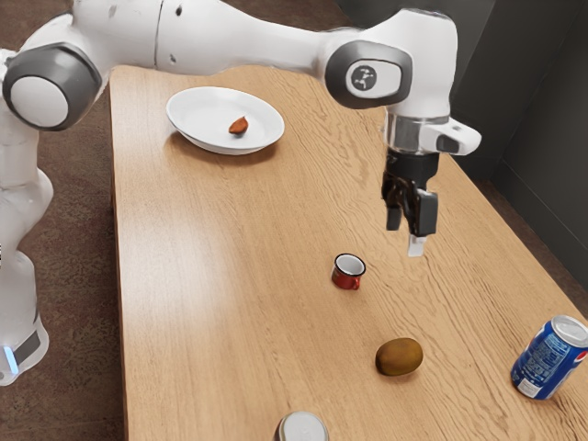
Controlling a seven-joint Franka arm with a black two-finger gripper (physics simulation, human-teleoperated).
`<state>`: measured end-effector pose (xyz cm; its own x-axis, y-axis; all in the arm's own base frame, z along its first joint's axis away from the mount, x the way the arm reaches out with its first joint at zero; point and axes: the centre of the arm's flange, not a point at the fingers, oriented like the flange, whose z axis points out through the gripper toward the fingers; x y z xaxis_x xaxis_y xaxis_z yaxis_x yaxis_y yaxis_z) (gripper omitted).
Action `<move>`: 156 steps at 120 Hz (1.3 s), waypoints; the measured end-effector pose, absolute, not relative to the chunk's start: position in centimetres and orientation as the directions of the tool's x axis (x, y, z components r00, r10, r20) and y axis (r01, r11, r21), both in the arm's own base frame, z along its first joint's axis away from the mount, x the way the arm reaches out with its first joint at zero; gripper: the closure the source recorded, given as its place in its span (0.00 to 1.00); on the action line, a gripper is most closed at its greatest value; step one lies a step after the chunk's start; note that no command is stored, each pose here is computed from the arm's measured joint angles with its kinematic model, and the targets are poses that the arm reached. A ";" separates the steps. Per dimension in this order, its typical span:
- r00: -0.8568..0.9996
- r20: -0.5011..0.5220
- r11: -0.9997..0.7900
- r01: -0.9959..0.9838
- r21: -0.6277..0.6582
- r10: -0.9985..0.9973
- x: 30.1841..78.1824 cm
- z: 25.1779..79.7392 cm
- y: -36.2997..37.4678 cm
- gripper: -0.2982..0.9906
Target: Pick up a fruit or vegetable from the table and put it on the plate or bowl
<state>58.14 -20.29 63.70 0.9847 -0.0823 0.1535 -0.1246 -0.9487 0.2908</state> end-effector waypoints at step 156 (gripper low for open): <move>0.992 -0.043 -0.983 0.125 0.137 0.120 62.8 45.6 -25.9 0.23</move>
<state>62.82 -25.87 45.60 0.9918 0.1203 -0.0431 0.1252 -0.9827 0.1368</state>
